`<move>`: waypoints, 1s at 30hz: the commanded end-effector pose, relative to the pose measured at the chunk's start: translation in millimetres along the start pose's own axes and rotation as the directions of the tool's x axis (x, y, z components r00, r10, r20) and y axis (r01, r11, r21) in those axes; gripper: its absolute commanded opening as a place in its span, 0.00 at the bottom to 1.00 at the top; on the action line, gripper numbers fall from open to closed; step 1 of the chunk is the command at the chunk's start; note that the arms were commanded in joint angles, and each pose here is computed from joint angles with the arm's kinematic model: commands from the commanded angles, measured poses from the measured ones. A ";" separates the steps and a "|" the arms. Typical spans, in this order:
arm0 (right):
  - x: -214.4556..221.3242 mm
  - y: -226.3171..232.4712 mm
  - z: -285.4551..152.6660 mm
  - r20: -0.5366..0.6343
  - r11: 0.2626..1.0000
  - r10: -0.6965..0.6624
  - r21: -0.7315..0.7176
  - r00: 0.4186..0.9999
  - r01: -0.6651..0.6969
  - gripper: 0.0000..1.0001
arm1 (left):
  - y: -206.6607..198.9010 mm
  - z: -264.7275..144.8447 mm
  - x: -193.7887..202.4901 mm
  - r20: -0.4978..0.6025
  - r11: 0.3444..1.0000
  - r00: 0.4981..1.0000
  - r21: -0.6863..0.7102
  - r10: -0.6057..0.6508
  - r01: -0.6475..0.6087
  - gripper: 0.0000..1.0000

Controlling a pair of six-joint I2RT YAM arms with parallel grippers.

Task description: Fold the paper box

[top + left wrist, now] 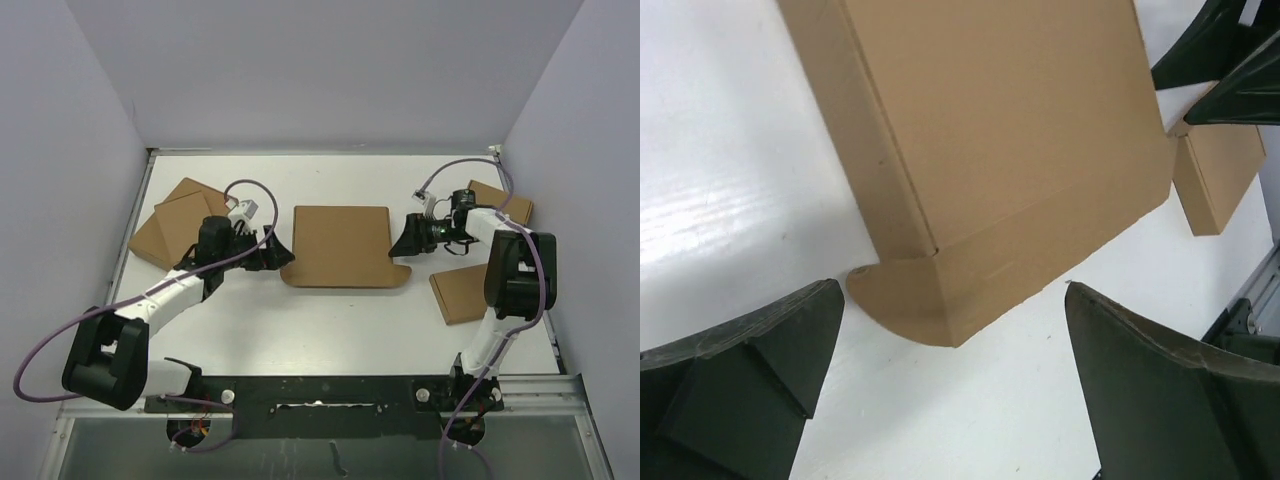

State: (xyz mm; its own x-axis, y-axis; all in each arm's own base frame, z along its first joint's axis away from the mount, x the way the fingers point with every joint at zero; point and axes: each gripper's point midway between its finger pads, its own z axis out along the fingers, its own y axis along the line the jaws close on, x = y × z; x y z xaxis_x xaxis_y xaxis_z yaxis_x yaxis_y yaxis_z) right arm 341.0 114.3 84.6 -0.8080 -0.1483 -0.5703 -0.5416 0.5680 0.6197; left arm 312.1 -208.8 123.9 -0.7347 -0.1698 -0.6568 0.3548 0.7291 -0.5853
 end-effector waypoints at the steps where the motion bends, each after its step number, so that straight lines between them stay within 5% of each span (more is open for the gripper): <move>1: -13.3 -0.5 12.0 0.029 0.993 0.076 -0.092 0.997 -0.073 0.72 | -9.1 -6.1 -34.0 0.210 0.998 0.978 0.064 -0.013 0.000 0.96; 4: -13.4 -0.3 16.9 0.025 0.983 0.123 -0.138 0.992 -0.119 0.70 | -5.2 0.3 -25.4 0.165 0.994 0.983 0.085 -0.076 0.063 0.96; 13: -3.7 -15.5 14.9 0.029 0.936 0.293 -0.212 0.956 -0.280 0.36 | 9.4 16.7 -18.6 0.109 0.979 0.975 0.090 -0.194 0.185 0.96; 21: 7.2 -24.1 20.3 -0.001 0.910 0.360 -0.222 0.933 -0.351 0.25 | 10.4 30.5 -22.3 0.101 0.919 0.917 0.135 -0.386 0.371 0.98; 30: 13.3 -36.9 14.3 0.006 0.898 0.403 -0.193 0.915 -0.395 0.20 | 19.2 52.7 -6.5 0.078 0.899 0.897 0.090 -0.436 0.429 0.98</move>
State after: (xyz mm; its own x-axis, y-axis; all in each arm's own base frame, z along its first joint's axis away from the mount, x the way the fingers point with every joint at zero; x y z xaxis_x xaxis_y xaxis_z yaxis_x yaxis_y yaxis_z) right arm 346.7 115.4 58.8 -0.9577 0.0853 -0.2749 -0.2274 0.3614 0.9043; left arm 334.0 -218.5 78.1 -0.7964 -0.4948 -0.3478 0.0201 0.5530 -0.8329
